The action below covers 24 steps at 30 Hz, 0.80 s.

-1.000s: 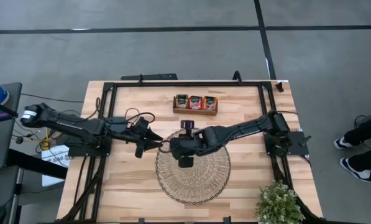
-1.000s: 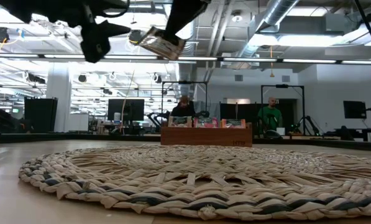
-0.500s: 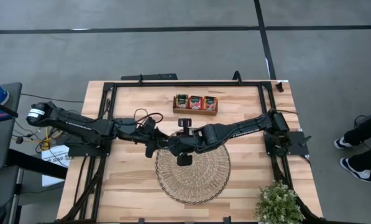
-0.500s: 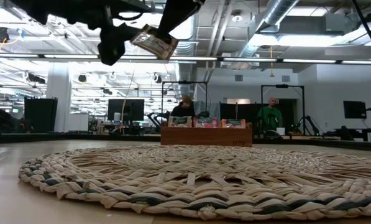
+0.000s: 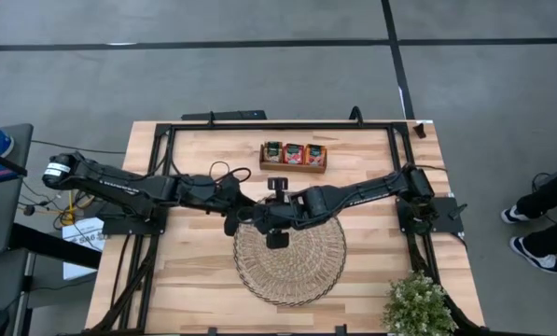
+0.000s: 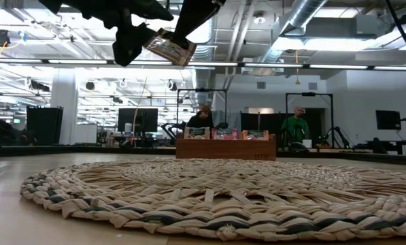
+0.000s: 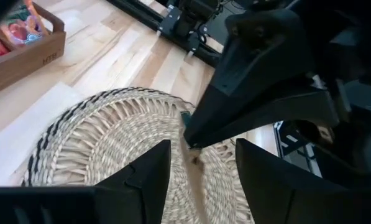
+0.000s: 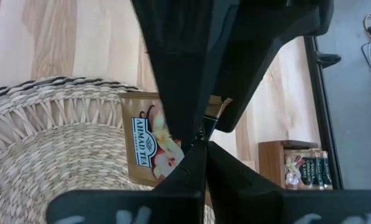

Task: Pick & Place Tea
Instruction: Put the brown tea bag into the left section of the wooden organizer

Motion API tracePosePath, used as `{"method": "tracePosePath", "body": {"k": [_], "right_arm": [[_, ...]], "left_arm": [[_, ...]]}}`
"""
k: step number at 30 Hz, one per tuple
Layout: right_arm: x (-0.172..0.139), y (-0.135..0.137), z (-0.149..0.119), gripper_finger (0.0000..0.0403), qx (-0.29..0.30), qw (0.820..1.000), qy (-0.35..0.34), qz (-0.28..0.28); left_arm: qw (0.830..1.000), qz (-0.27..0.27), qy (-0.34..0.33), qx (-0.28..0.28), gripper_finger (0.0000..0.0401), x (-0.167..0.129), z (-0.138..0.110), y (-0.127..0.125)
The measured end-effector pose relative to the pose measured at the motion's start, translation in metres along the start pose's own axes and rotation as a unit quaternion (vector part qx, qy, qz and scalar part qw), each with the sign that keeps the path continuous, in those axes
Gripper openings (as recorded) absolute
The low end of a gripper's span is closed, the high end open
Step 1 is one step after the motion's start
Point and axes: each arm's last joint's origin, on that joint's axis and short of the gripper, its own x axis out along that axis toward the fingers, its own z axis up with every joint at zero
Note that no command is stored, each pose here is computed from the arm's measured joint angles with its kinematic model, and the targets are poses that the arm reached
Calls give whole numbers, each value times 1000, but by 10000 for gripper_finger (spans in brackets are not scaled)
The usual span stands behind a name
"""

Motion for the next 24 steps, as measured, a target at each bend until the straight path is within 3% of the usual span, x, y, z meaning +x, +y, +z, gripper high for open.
{"method": "tracePosePath", "body": {"k": [6, 17, 24], "right_arm": [[-1, 2, 0, 0, -1, 1000, -2, 1], [-1, 2, 1, 0, 10, 1000, -4, 1], [-1, 3, 1, 2, 10, 1000, -6, 24]], "left_arm": [[1000, 4, 15, -7, 134, 0, -3, 1], [1000, 7, 14, 1, 16, 0, -3, 2], [1000, 0, 20, 11, 1, 0, -3, 1]]}}
